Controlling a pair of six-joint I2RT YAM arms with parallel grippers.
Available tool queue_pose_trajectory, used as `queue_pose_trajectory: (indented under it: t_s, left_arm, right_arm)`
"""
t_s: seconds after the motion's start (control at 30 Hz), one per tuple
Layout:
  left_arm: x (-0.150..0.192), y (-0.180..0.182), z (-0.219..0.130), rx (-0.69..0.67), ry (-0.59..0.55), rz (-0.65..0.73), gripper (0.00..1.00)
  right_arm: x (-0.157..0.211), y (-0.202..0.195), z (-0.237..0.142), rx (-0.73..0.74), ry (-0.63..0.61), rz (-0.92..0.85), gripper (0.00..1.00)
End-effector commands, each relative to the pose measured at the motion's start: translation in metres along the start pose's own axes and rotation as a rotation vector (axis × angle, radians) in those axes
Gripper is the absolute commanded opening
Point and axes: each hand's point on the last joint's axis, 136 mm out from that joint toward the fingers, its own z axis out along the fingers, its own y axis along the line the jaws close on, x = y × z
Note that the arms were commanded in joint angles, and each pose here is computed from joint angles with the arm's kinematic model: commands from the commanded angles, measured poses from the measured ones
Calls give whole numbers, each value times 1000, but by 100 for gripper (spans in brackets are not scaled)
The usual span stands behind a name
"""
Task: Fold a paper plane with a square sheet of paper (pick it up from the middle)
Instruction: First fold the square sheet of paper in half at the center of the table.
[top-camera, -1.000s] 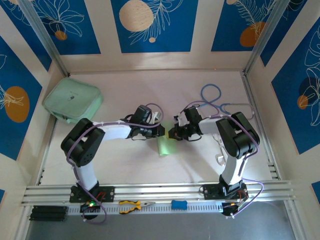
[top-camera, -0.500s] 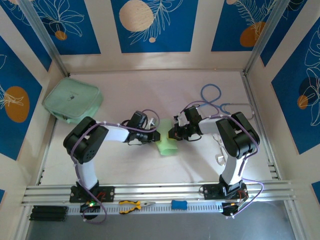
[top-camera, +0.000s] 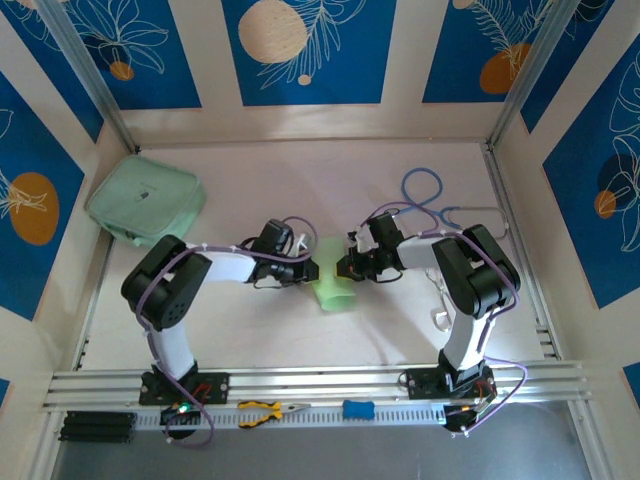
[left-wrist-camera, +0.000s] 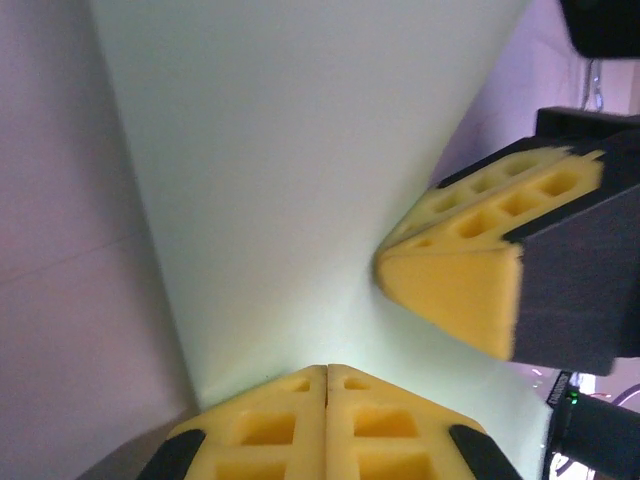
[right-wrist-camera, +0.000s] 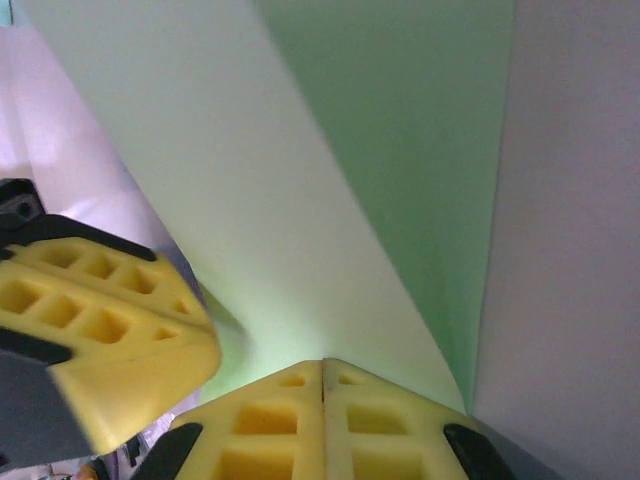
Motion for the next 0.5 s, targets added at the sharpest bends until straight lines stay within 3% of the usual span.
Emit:
queue_pose_trajectory:
  t_s: [0.0, 0.47]
  left_arm:
    - [-14, -24, -14, 36, -26, -1, 0]
    - [3, -30, -6, 59, -25, -16, 0]
  right_arm:
    - [24, -38, 4, 134, 47, 85, 0]
    - [25, -39, 4, 142, 47, 91, 0]
